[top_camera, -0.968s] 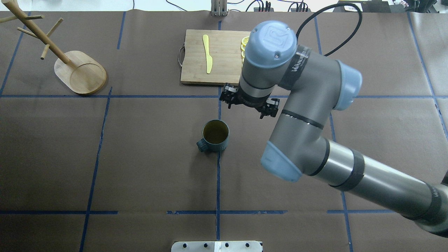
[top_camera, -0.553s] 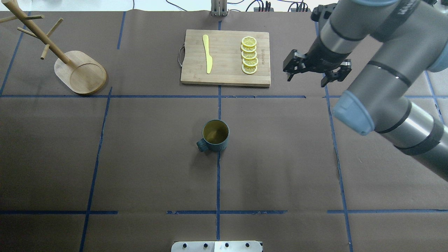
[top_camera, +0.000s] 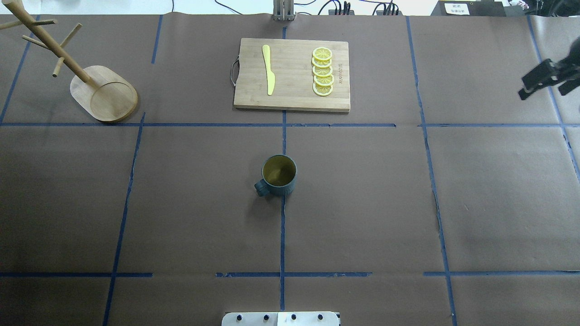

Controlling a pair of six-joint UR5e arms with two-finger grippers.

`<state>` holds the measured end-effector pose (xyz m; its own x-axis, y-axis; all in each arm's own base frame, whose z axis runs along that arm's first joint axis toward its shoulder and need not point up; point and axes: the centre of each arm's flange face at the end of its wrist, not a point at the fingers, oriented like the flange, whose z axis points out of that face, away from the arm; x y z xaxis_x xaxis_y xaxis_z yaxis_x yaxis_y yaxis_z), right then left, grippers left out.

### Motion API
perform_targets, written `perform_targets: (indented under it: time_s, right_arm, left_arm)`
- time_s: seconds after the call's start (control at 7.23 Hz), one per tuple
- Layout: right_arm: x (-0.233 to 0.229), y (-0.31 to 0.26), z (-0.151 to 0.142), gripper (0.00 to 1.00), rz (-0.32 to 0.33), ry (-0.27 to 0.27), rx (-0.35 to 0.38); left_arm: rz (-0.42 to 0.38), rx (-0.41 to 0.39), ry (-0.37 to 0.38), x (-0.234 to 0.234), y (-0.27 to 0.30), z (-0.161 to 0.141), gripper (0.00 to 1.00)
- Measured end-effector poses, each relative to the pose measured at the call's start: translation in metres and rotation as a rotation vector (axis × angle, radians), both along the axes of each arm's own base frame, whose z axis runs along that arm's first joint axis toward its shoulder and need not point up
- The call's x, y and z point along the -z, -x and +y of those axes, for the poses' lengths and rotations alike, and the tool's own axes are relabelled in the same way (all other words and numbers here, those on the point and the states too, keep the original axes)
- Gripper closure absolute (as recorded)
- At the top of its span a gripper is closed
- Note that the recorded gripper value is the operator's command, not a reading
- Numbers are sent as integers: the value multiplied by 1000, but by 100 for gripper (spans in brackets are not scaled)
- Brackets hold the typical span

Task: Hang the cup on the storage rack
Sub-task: 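Release the mug upright and withdraw the right gripper, then move the left gripper from the rack toward the teal mug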

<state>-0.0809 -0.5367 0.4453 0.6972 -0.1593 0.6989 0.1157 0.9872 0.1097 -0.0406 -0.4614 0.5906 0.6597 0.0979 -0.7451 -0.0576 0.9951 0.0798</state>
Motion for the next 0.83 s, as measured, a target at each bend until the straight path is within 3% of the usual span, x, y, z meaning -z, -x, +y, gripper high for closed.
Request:
perform_targets:
  time_s: [0.28, 0.41, 0.69, 0.83]
  right_arm:
    - [-97, -78, 52, 0, 27, -30, 91]
    - [-136, -106, 83, 0, 34, -15, 110]
    - [-179, -138, 128, 0, 33, 42, 86]
    - [-185, -144, 137, 0, 30, 58, 71]
  left_arm:
    - [2, 0, -42, 7, -1, -6, 0]
    - [3, 8, -46, 10, -2, -10, 0]
    - [25, 25, -50, 21, -5, -14, 0]
    - [46, 16, -114, 37, -10, -17, 0]
